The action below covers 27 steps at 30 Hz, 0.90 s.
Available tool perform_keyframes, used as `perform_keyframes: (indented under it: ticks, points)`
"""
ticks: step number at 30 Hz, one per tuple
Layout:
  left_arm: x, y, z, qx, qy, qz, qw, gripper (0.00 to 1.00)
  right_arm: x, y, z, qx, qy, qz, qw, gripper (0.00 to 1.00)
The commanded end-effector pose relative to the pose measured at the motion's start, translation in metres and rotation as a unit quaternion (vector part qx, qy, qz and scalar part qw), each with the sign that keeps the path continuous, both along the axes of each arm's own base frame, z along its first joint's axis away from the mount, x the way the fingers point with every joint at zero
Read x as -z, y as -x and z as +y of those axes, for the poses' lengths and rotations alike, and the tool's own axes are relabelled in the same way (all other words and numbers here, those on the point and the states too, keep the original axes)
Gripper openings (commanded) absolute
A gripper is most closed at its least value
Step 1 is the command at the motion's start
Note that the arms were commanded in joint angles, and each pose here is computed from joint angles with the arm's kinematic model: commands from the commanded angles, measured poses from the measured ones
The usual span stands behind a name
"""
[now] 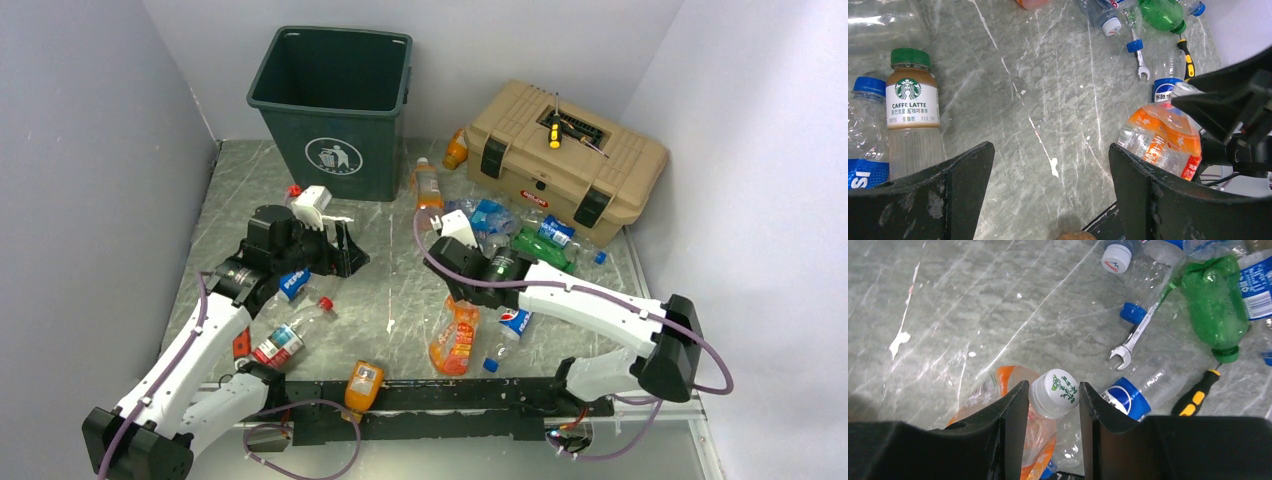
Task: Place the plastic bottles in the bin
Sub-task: Place the plastic bottle at the corner of the board.
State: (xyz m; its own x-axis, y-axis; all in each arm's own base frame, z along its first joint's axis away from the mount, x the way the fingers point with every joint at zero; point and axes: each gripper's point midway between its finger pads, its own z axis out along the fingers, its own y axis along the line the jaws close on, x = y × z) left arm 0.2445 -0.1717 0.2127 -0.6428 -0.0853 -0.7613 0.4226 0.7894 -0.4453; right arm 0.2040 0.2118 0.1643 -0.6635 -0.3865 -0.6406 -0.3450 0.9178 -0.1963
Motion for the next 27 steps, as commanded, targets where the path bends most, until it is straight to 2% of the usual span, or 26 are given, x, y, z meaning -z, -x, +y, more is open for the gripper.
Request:
perform_keyframes:
  ticks: [1, 2, 4, 5, 8, 11, 12, 21, 27]
  points:
    - [-0.009, -0.001, -0.005, 0.011, 0.013, -0.018, 1.000, 0.90, 0.013, -0.024, 0.015, 0.003, -0.056, 0.007, 0.998, 0.00]
    - [-0.009, -0.001, -0.005, 0.010, 0.012, -0.018, 1.000, 0.90, 0.017, -0.026, 0.018, 0.004, -0.068, 0.015, 0.998, 0.01]
    - [-0.009, -0.001, -0.004, 0.008, 0.011, -0.018, 1.000, 0.90, 0.024, -0.030, 0.023, 0.005, -0.083, 0.024, 0.996, 0.17]
    - [-0.009, -0.001, -0.004, 0.008, 0.011, -0.019, 1.000, 0.90, 0.026, -0.031, 0.026, 0.005, -0.089, 0.029, 0.996, 0.26]
    - [-0.008, -0.001, -0.004, 0.009, 0.010, -0.017, 1.000, 0.90, 0.030, -0.031, 0.029, 0.012, -0.100, 0.035, 0.994, 0.64]
    - [-0.008, -0.001, -0.004, 0.009, 0.010, -0.016, 1.000, 0.90, 0.028, -0.027, 0.026, 0.026, -0.115, 0.040, 0.992, 0.94]
    - [-0.009, -0.001, -0.004, 0.009, 0.011, -0.017, 1.000, 0.90, 0.029, -0.024, 0.025, 0.032, -0.121, 0.042, 0.991, 0.99]
    - [-0.010, 0.000, -0.005, 0.010, 0.014, -0.016, 1.000, 0.91, 0.041, 0.008, 0.043, 0.084, -0.253, 0.096, 0.959, 1.00]
    - [-0.009, 0.001, -0.005, 0.010, 0.014, -0.016, 1.000, 0.91, 0.062, 0.024, 0.044, 0.100, -0.218, 0.124, 0.963, 1.00]
